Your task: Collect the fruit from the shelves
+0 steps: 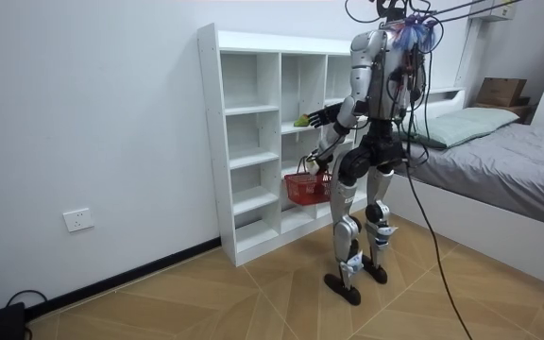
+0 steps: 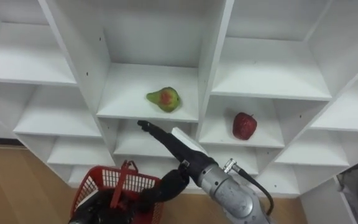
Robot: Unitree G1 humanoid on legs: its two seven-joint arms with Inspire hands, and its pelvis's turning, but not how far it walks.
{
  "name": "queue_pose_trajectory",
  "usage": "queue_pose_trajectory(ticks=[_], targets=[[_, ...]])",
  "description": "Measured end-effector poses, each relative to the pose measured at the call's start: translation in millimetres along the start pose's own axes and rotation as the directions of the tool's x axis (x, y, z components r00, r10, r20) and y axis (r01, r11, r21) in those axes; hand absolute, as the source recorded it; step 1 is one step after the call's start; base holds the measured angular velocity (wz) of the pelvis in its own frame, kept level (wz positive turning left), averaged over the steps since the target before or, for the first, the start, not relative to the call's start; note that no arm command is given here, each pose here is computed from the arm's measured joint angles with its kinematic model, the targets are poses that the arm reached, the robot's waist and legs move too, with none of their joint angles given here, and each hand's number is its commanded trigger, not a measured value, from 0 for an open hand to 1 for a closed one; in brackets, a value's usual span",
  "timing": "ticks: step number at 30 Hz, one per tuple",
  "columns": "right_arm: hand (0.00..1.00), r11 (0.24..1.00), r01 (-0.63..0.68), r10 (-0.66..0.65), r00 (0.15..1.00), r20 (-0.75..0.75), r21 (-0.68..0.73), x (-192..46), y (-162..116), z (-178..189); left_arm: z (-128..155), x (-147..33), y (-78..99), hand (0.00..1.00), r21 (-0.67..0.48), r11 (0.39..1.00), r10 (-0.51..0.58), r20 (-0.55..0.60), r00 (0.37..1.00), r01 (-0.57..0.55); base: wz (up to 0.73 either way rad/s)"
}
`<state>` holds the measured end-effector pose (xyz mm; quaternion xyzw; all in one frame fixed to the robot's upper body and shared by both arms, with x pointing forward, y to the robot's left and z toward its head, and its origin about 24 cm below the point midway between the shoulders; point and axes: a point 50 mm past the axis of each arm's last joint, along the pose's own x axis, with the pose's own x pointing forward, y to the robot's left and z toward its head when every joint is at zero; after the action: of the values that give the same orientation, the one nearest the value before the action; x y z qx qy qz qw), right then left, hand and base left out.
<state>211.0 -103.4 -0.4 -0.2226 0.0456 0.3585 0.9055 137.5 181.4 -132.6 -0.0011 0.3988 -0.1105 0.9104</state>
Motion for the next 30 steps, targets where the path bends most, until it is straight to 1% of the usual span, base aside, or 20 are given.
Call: queue_pose_trajectory(ticks=[5, 12, 19, 24, 27, 30], targets=[[0.0, 1.0, 0.006, -0.005, 0.998, 0.056, -0.022, 0, -4, 15, -11, -6.0, 5.7, 1.0, -0.037, 0.999, 0.034, -0.025, 0.999, -0.035, 0.0], [0.0, 0.998, 0.041, -0.038, 0.995, 0.089, -0.04, 3, -11, 23, -12, -7.7, 9.2, 1.0, -0.029, 0.998, 0.056, -0.031, 0.998, -0.057, 0.04], [0.0, 0.982, 0.178, -0.168, 0.976, 0.134, -0.065, 6, -36, 33, -12, -8.7, 14.2, 1.0, -0.025, 0.996, 0.083, -0.029, 0.996, -0.084, 0.07], [0.0, 0.971, 0.239, -0.234, 0.961, 0.149, -0.013, 5, -46, 34, -11, -9.4, 18.0, 1.0, -0.032, 0.995, 0.099, -0.026, 0.995, -0.099, 0.14], [0.0, 0.964, 0.264, -0.26, 0.953, 0.155, -0.007, 10, -55, 35, -12, -10.2, 18.9, 1.0, -0.03, 0.994, 0.101, -0.034, 0.994, -0.102, 0.08], [0.0, 0.959, 0.281, -0.273, 0.949, 0.155, -0.033, 21, -69, 38, -12, -10.2, 19.9, 1.0, 0.013, 0.996, 0.094, -0.047, 0.994, -0.093, 0.08]])
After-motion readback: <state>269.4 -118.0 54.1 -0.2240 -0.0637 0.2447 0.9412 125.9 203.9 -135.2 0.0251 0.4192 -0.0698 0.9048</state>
